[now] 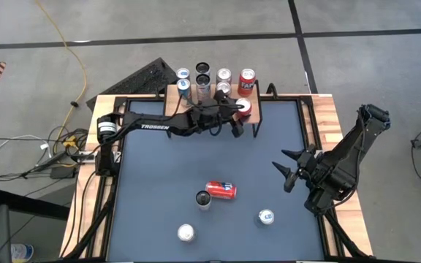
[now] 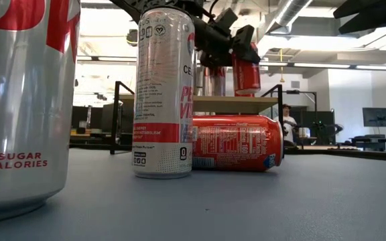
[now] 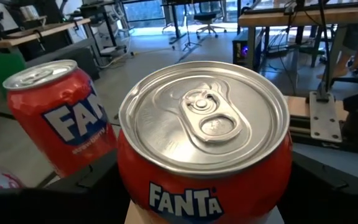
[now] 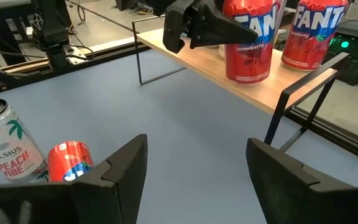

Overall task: Place canned beverage on shelf
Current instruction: Put the top left orange soda can on the shelf aligned with the other orange soda can

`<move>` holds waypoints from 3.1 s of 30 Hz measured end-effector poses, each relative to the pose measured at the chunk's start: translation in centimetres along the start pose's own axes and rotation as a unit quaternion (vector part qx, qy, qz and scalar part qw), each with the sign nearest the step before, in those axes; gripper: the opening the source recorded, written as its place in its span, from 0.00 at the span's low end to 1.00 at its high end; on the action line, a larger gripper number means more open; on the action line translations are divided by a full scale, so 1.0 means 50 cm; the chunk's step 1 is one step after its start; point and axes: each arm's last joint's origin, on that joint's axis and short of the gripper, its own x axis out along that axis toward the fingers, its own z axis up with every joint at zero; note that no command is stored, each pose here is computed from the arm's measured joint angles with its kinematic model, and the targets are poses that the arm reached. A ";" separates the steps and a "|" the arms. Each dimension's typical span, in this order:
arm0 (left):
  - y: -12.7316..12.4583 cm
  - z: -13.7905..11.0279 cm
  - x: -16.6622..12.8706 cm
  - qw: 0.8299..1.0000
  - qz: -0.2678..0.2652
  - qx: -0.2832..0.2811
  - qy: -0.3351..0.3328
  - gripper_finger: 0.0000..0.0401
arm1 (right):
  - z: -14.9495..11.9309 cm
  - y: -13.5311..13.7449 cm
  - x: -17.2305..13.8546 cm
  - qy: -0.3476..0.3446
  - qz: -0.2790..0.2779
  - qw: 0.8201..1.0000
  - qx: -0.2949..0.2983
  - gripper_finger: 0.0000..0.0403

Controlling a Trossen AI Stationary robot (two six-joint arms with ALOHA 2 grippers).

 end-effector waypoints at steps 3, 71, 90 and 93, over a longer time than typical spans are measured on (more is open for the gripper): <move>0.001 0.000 0.000 1.000 0.009 0.006 0.001 0.78 | 0.000 0.000 0.000 0.000 0.000 1.000 0.001 0.63; -0.065 0.428 -0.515 0.968 -0.218 0.089 -0.090 0.80 | 0.032 0.053 0.074 0.043 0.000 0.998 -0.049 0.51; -0.197 0.379 -0.778 0.969 -0.169 0.181 -0.016 0.65 | 0.093 0.054 0.195 0.047 -0.012 0.992 -0.117 0.01; -0.207 0.366 -0.808 0.972 -0.114 0.206 -0.015 0.62 | 0.090 0.063 0.213 0.045 -0.020 0.991 -0.128 0.01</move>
